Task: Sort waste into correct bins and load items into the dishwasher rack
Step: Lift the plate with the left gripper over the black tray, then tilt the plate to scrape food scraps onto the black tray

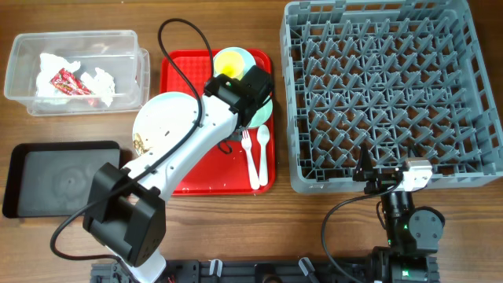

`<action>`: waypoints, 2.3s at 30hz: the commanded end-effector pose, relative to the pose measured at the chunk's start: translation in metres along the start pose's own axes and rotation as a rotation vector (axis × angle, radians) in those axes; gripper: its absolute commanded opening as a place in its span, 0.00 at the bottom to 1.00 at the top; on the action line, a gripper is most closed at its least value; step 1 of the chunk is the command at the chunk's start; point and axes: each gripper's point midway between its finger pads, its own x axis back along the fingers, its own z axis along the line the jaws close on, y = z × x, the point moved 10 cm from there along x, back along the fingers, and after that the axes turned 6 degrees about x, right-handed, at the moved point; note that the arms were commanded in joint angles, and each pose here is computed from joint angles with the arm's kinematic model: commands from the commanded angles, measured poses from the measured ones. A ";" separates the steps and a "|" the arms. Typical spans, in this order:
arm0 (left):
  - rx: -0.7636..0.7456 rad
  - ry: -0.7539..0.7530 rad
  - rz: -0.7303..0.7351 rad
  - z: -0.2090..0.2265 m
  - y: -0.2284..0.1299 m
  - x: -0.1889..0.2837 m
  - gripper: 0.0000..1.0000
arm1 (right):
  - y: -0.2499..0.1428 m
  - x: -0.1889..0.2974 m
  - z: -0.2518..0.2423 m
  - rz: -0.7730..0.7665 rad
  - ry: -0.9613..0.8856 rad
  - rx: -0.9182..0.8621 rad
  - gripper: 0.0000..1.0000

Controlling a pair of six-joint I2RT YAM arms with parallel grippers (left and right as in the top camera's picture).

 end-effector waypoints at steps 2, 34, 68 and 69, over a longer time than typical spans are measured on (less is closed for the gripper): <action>0.128 0.033 -0.056 0.024 0.016 0.012 0.04 | 0.001 0.000 0.000 -0.009 0.007 -0.013 1.00; 1.151 -0.282 0.048 0.307 0.037 -0.044 0.04 | 0.001 0.000 0.000 -0.009 0.006 -0.013 1.00; 1.401 -0.642 -0.032 0.393 0.003 -0.059 0.04 | 0.001 0.000 0.000 -0.009 0.006 -0.012 1.00; 1.401 -0.642 -0.032 0.393 0.003 -0.059 0.04 | 0.001 0.000 0.000 -0.009 0.007 -0.013 1.00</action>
